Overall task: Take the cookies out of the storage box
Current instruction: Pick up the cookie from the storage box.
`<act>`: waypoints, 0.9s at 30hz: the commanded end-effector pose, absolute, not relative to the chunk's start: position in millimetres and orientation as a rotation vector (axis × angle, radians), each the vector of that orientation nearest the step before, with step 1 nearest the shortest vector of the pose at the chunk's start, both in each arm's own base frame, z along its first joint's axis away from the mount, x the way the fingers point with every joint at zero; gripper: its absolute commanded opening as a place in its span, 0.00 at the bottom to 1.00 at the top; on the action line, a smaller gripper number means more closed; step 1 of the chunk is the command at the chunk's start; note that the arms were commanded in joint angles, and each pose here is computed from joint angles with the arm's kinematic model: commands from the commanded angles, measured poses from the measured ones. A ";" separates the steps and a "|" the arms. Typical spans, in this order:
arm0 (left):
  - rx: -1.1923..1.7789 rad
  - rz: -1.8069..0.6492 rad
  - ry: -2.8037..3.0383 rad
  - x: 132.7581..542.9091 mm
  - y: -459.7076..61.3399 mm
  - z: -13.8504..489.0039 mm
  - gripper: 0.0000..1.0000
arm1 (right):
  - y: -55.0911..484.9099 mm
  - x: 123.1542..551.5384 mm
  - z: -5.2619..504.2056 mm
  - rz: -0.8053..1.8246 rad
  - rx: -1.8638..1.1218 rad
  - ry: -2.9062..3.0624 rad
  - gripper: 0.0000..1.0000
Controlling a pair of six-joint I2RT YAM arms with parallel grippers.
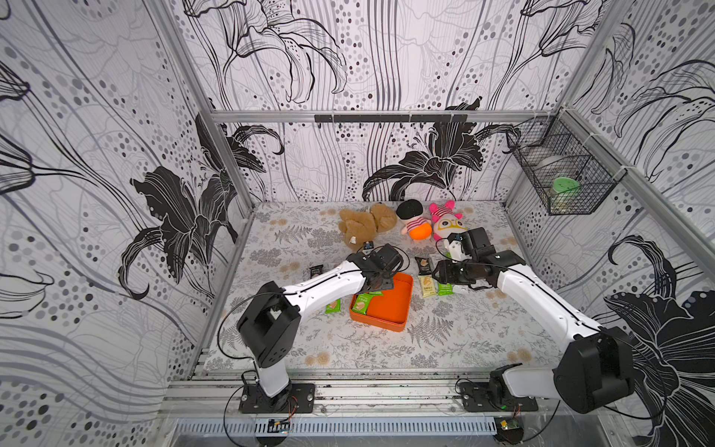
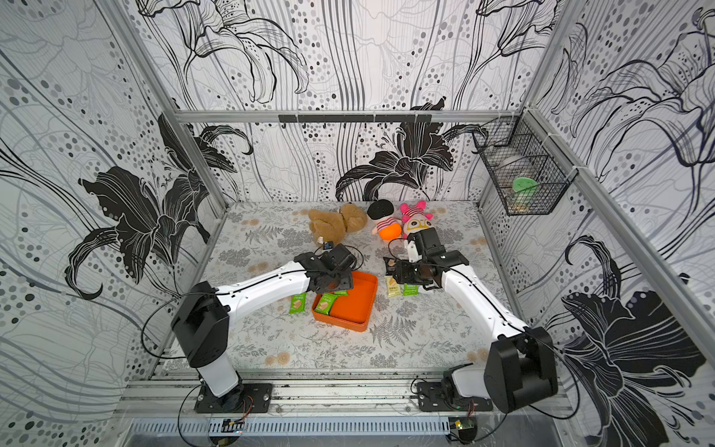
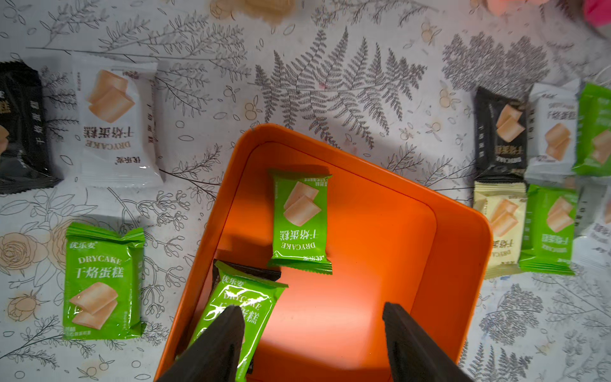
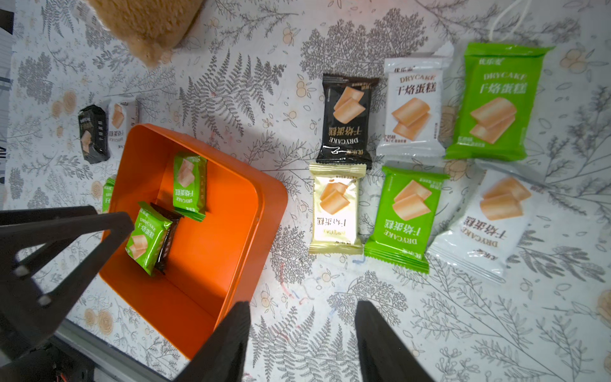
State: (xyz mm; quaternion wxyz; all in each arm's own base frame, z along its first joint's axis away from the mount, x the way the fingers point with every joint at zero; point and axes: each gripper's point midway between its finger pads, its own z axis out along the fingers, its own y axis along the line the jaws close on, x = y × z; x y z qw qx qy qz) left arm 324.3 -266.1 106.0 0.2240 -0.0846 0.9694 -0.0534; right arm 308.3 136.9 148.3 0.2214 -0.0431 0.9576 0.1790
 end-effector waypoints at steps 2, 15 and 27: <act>-0.241 -0.073 2.661 338.6 -269.5 111.4 0.72 | 136.9 303.7 148.7 0.533 -0.077 2.628 0.57; -0.237 -0.014 2.738 356.2 -264.8 64.8 0.73 | 130.0 301.6 137.1 0.485 -0.047 2.651 0.57; -0.186 -0.025 2.767 362.1 -261.3 39.8 0.72 | 129.6 314.2 136.7 0.447 -0.045 2.674 0.57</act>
